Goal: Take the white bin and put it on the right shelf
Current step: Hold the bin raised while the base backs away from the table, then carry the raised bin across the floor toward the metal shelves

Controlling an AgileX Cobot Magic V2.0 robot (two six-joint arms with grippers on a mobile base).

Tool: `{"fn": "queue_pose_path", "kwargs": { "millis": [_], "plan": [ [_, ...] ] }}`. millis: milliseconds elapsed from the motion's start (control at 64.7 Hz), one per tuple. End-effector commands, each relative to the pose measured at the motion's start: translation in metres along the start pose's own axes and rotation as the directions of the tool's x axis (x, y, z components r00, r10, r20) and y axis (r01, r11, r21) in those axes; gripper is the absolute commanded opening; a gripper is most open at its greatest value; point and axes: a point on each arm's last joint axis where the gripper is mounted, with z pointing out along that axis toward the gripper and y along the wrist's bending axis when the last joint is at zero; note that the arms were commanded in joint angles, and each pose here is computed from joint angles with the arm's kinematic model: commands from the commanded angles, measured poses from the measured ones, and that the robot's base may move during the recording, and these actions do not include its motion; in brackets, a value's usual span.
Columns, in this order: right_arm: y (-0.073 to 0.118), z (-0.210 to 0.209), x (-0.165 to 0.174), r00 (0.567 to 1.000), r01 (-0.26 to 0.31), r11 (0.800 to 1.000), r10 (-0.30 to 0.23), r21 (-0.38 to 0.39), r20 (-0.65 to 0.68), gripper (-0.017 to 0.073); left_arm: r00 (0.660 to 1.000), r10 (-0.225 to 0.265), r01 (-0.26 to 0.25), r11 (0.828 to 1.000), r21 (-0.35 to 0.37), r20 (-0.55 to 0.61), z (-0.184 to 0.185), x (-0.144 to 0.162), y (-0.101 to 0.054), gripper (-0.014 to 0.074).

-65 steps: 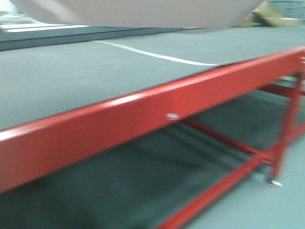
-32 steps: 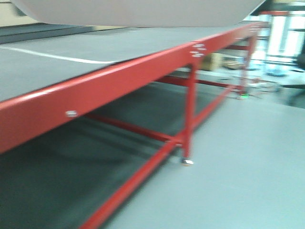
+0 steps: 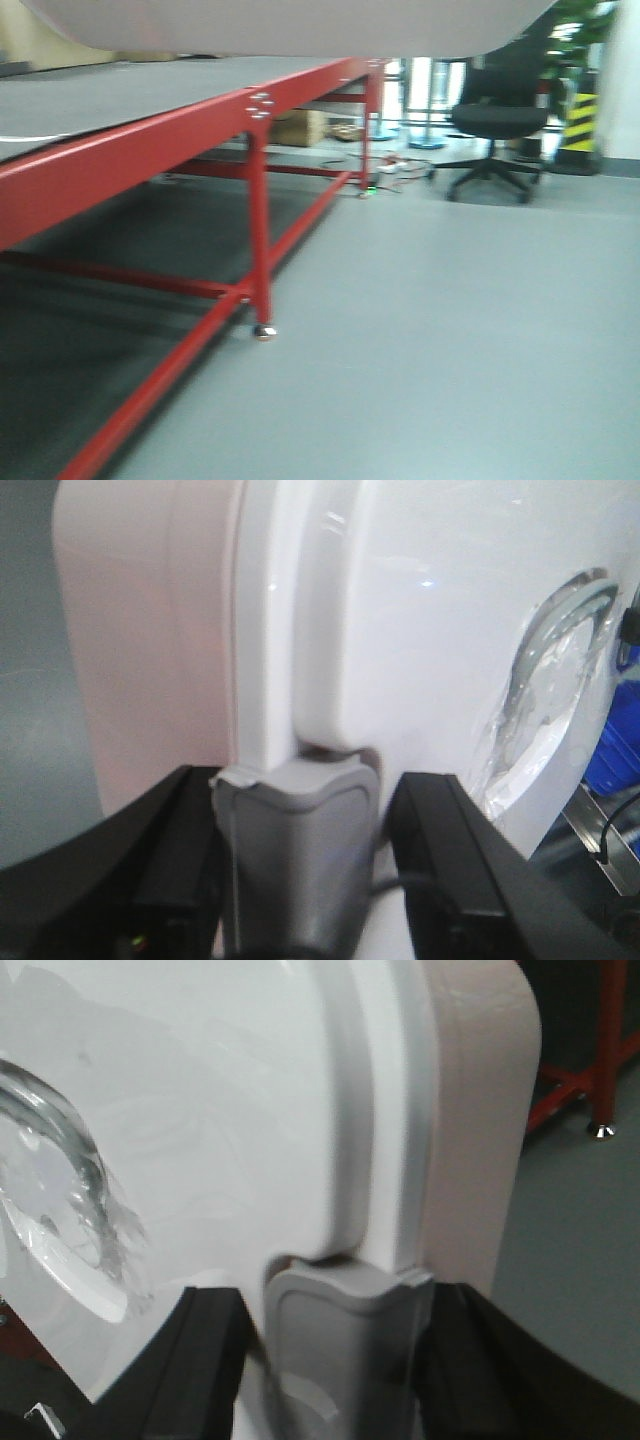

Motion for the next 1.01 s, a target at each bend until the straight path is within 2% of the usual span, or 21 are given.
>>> {"fn": "queue_pose_path", "kwargs": {
  "millis": [0, 990],
  "plan": [
    [0.0372, -0.0105, -0.0096, 0.997, -0.014, 0.959, 0.033, -0.282, 0.063, 0.0351, 0.999, 0.002, -0.010, 0.973, 0.231, 0.036, -0.0085, -0.0061, -0.0323, 0.0187],
    [0.0372, -0.0105, -0.0096, 0.997, -0.014, 0.959, 0.033, -0.282, 0.063, 0.0351, 0.999, 0.002, -0.010, 0.973, 0.231, 0.036, -0.0085, -0.0061, -0.0323, 0.0187]
  ]
}}
